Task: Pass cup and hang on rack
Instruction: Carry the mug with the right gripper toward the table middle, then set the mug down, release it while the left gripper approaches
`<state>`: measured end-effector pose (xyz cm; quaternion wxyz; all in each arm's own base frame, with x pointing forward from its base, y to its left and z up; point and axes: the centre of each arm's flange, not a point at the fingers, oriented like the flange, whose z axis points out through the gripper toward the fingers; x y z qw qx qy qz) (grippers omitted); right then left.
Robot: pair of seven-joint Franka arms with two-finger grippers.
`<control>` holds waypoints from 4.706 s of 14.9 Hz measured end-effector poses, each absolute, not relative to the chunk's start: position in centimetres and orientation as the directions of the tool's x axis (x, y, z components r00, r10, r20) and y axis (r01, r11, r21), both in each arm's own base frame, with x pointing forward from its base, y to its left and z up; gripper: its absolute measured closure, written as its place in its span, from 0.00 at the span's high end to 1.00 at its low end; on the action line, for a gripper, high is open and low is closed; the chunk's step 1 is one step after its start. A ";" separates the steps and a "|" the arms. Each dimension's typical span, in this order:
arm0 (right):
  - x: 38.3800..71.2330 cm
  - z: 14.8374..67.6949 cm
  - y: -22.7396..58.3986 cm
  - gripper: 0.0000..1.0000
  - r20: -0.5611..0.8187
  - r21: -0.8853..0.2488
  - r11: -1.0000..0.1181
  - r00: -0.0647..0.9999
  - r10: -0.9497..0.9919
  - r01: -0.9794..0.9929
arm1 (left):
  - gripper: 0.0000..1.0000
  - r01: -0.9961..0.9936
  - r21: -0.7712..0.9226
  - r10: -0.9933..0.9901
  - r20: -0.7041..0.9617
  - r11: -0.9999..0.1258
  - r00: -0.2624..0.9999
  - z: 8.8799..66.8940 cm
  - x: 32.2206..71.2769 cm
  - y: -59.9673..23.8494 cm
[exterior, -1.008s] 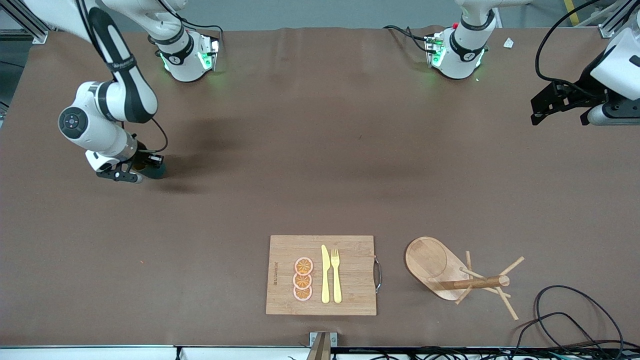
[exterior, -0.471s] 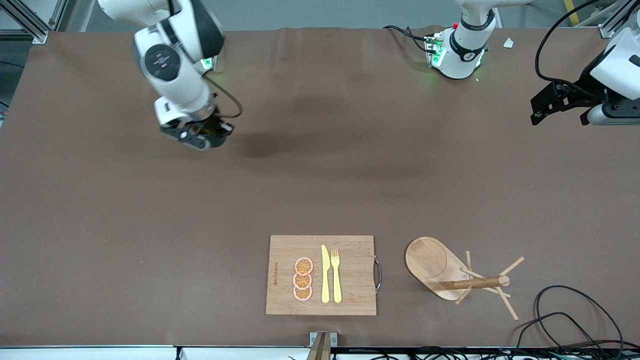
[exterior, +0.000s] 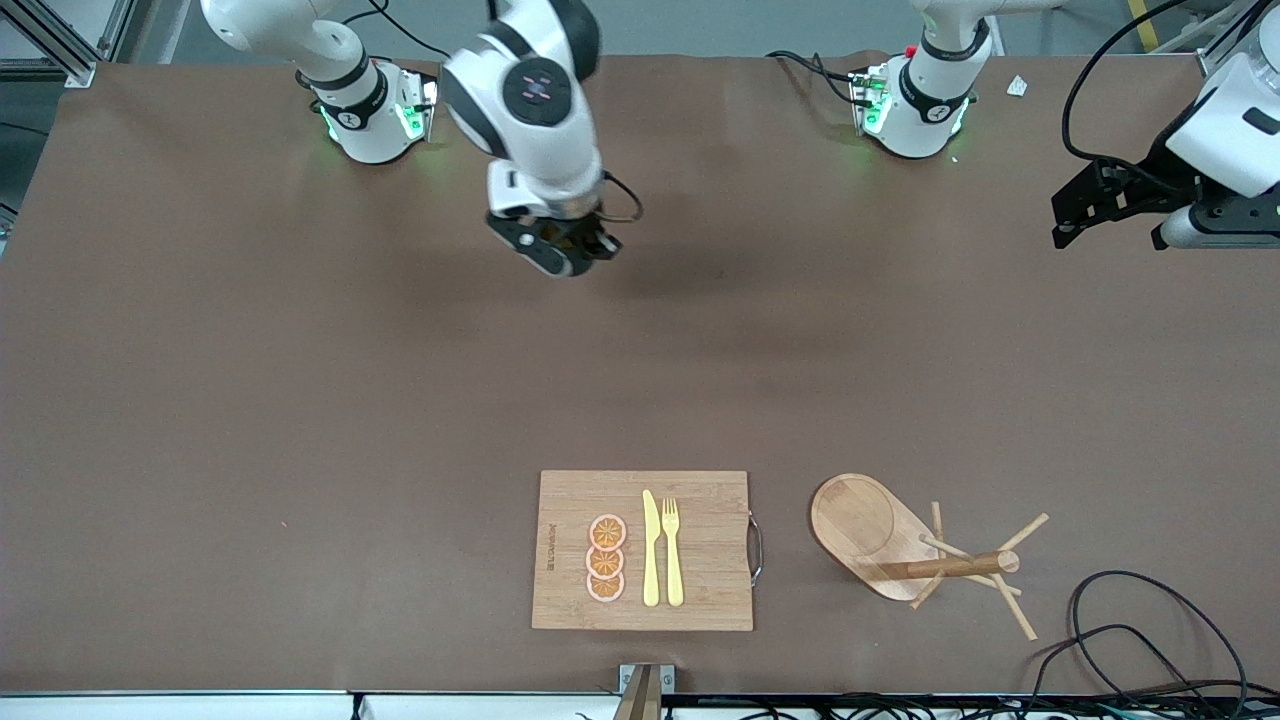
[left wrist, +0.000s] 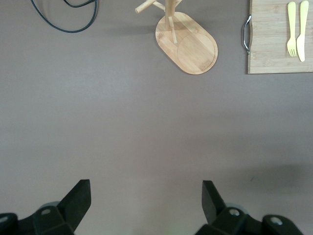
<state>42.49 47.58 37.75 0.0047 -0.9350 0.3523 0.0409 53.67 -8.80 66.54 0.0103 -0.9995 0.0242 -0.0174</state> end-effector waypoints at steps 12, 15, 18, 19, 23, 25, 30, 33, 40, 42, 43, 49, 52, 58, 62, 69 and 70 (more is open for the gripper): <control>47.9 32.6 54.8 0.05 -0.093 -0.010 -0.623 0.621 -0.778 -0.782 | 1.00 -0.063 -0.022 -0.063 0.031 -0.998 0.998 66.4 53.6 -9.7; 48.1 32.0 55.6 0.05 -0.094 -0.013 -0.614 0.612 -0.785 -0.789 | 1.00 -0.071 -0.021 -0.072 0.028 -0.997 0.997 66.2 53.5 -10.2; 48.5 30.9 56.6 0.05 -0.094 -0.016 -0.615 0.614 -0.784 -0.788 | 1.00 -0.074 -0.021 -0.075 0.023 -0.997 0.997 66.0 53.7 -10.3; 48.6 30.3 56.9 0.05 -0.094 -0.016 -0.617 0.615 -0.783 -0.787 | 1.00 -0.075 -0.021 -0.075 0.019 -0.997 0.997 65.8 53.8 -10.3; 49.3 27.7 57.5 0.05 -0.087 -0.005 -0.613 0.611 -0.787 -0.790 | 1.00 -0.068 -0.018 -0.068 -0.004 -0.998 0.998 64.5 54.5 -10.5; 50.0 26.9 57.1 0.05 -0.081 -0.004 -0.604 0.603 -0.794 -0.797 | 1.00 -0.036 -0.017 -0.036 -0.012 -0.999 0.999 64.0 54.7 -11.0; 50.4 25.2 56.8 0.05 -0.078 -0.003 -0.598 0.597 -0.799 -0.801 | 1.00 -0.003 -0.018 -0.003 -0.021 -1.000 1.000 63.4 54.6 -13.1; 50.4 24.9 56.9 0.05 -0.077 -0.003 -0.599 0.597 -0.798 -0.801 | 1.00 -0.001 -0.018 -0.001 -0.021 -1.000 1.000 63.4 54.6 -13.0; 50.4 24.5 57.0 0.27 -0.078 -0.011 -0.599 0.598 -0.798 -0.801 | 1.00 -0.001 -0.018 -0.001 -0.021 -1.000 1.000 63.3 54.6 -13.0; 50.3 24.7 57.3 0.48 -0.080 -0.017 -0.602 0.601 -0.795 -0.798 | 1.00 -0.001 -0.018 -0.001 -0.021 -1.000 1.000 63.3 54.6 -13.0; 50.2 25.1 57.6 0.57 -0.083 -0.024 -0.605 0.605 -0.792 -0.796 | 1.00 -0.001 -0.018 -0.001 -0.021 -1.000 1.000 63.3 54.6 -13.0; 49.3 31.7 59.7 1.00 -0.117 -0.115 -0.613 0.624 -0.773 -0.781 | 1.00 -0.009 -0.016 -0.009 -0.016 -1.000 1.000 63.5 54.6 -13.4; 49.4 36.3 58.1 1.00 -0.092 -0.086 -0.691 0.696 -0.712 -0.718 | 1.00 -0.038 -0.013 -0.038 -0.012 -0.999 0.999 63.7 54.2 -14.9; 54.3 42.0 43.9 1.00 0.036 0.017 -0.937 0.936 -0.349 -0.350 | 1.00 -0.039 -0.032 -0.039 0.016 -0.999 0.999 62.8 52.8 -22.2; 52.4 47.3 30.8 1.00 0.014 0.045 -0.987 0.988 -0.153 -0.153 | 1.00 0.019 -0.063 0.015 0.061 -0.998 0.998 60.5 50.4 -31.4; 44.8 52.8 16.2 1.00 0.023 0.058 -0.998 1.000 -0.003 -0.005 | 1.00 0.206 -0.145 0.179 0.182 -0.968 0.967 50.4 44.4 -47.1; 45.4 53.1 13.6 1.00 0.025 0.059 -0.998 1.000 0.007 0.006 | 1.00 0.246 -0.151 0.213 0.208 -0.957 0.955 48.5 43.1 -49.1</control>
